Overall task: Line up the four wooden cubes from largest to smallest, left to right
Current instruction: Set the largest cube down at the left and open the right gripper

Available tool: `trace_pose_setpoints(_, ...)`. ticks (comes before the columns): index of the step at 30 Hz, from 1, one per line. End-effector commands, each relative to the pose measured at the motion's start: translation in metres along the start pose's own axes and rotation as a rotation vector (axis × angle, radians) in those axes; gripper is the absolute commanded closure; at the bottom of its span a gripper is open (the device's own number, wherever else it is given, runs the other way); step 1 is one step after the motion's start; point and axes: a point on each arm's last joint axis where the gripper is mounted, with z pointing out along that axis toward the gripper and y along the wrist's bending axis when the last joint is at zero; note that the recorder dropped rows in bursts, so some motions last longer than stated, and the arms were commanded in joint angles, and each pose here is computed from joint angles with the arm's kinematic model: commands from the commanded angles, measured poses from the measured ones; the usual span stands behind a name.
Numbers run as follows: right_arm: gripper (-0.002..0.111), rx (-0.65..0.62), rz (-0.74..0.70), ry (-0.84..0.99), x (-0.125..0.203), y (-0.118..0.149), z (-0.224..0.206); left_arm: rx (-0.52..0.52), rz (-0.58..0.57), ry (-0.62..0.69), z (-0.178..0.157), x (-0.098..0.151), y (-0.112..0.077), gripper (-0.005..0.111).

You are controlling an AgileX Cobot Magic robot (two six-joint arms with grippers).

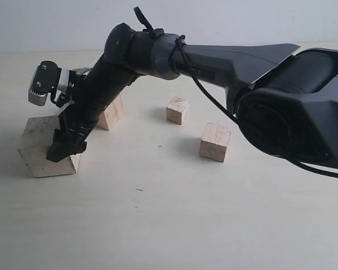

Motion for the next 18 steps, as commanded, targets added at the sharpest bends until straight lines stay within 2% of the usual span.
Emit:
trace_pose_setpoints(1, 0.086, 0.005, 0.050, 0.028, 0.0006, 0.0001, -0.0014, 0.006, -0.001, -0.009, -0.0004, -0.0006, -0.0004, 0.107)
trace_pose_setpoints(4, 0.068, 0.017, 0.068, 0.046, 0.0023, -0.0010, -0.0015, 0.006, -0.001, -0.009, -0.0004, -0.0006, -0.0004, 0.107)
trace_pose_setpoints(8, 0.049, 0.022, 0.082, 0.057, 0.0033, -0.0013, -0.0016, 0.006, -0.001, -0.009, -0.0004, -0.0006, -0.0004, 0.107)
trace_pose_setpoints(11, 0.044, 0.023, 0.081, 0.056, 0.0026, -0.0012, -0.0023, 0.006, -0.001, -0.009, -0.0004, -0.0006, -0.0004, 0.107)
trace_pose_setpoints(18, 0.044, 0.028, 0.070, 0.109, 0.0070, -0.0014, -0.0033, 0.006, -0.001, -0.009, -0.0004, -0.0006, -0.0004, 0.107)
